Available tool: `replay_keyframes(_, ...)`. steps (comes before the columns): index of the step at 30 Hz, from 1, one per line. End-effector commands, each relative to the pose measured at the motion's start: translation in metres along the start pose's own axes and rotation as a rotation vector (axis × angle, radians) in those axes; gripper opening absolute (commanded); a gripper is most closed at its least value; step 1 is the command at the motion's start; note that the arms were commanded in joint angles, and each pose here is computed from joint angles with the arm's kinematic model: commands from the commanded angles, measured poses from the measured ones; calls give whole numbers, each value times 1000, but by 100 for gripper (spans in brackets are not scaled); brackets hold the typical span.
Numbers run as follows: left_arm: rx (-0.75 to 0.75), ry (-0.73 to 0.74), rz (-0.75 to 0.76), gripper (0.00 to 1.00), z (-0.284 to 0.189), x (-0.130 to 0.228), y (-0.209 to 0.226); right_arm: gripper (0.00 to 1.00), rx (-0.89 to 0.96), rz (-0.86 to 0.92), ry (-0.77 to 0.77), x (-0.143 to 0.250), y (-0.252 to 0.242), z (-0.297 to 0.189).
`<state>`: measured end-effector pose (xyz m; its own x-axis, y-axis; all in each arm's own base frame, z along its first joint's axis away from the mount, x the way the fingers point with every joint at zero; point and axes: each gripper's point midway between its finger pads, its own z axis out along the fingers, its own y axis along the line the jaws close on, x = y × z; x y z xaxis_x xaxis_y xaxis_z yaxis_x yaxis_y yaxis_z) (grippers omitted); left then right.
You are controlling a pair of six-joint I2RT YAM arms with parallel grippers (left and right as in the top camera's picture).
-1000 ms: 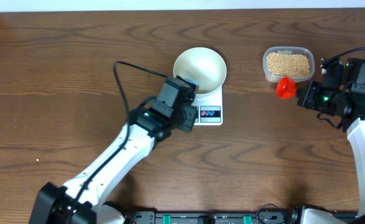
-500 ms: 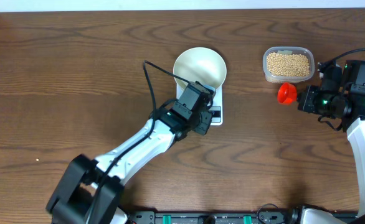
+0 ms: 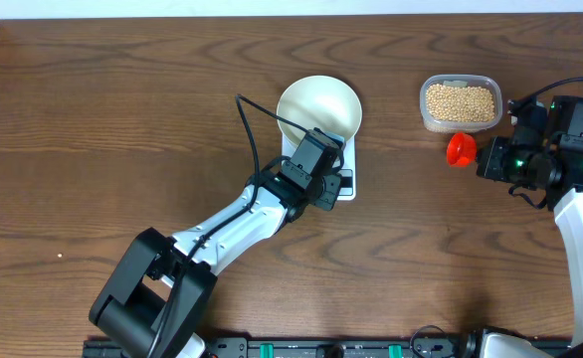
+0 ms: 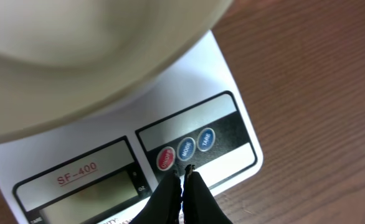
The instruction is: Scoop item into bowl and weigh 50g on scale
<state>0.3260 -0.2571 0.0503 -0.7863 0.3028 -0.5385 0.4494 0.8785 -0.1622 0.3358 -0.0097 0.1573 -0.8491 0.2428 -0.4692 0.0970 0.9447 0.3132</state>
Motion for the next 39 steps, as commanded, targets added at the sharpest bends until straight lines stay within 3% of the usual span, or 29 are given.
replay_keyframes(1, -41, 2, -7, 7, 6, 2, 7, 1, -1, -34, -23, -7, 4, -5)
replay_keyframes(39, -92, 8, -3, 7, 31, 8, 18, 1, -1, -42, -19, -6, 4, -5)
